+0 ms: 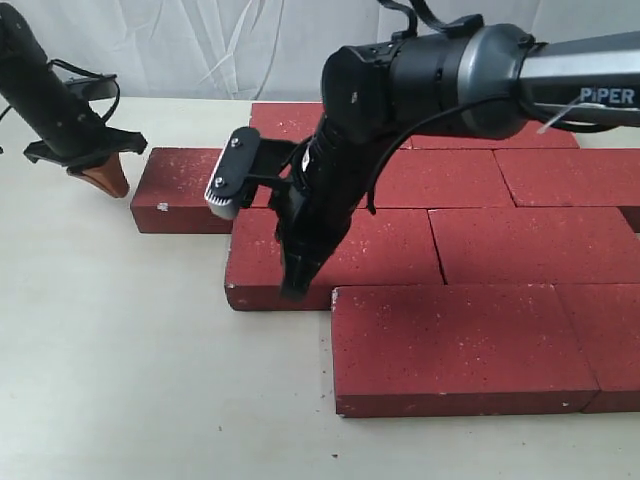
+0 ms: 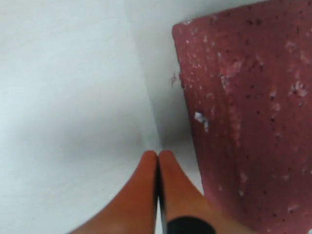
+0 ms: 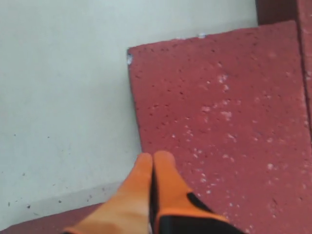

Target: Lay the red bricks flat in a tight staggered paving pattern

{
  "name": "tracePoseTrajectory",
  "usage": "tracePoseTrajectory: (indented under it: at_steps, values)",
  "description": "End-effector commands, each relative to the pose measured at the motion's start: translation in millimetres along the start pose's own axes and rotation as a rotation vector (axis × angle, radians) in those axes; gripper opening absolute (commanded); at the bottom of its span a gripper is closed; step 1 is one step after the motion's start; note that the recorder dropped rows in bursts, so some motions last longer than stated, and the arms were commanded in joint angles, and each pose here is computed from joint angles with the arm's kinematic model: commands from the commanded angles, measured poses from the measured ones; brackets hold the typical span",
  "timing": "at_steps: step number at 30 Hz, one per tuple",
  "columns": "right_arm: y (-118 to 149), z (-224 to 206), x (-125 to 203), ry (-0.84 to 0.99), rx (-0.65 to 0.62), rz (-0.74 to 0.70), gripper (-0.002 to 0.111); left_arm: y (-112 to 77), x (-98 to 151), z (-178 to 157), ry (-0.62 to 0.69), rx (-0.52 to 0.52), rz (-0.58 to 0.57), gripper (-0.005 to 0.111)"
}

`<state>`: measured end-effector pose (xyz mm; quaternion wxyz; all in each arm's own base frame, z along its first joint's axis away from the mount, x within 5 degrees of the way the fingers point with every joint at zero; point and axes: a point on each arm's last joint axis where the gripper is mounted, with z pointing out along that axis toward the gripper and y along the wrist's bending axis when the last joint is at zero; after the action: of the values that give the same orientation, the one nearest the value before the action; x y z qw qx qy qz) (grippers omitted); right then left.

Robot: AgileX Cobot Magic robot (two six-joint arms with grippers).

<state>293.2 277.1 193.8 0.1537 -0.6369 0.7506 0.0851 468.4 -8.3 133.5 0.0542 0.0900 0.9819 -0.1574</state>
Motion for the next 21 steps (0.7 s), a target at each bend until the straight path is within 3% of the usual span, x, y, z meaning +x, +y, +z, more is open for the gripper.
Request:
tracePoseTrajectory:
  at_steps: [1,6,10,15,21]
  values:
    - [-19.2,-24.8,7.2,-0.077,0.045,0.101,-0.001,3.5,0.5,-26.5,-0.049,-0.015,-0.023,0.000]
    - [-48.5,-48.3,30.2,-0.109,0.121,0.204,-0.001,1.4,7.1,-50.6,-0.023,-0.059,-0.010,0.000]
    - [-81.3,-69.1,61.8,-0.151,0.209,0.419,-0.001,-0.4,13.9,-78.9,-0.016,-0.163,-0.034,0.000]
    - [-115.0,-101.5,108.0,-0.212,0.324,0.718,-0.001,-15.1,29.2,-107.6,-0.068,-0.166,-0.028,0.000]
    - [-114.6,-139.8,170.1,0.004,0.354,0.940,-0.001,-31.0,54.6,-137.3,-0.217,-0.208,-0.015,0.000]
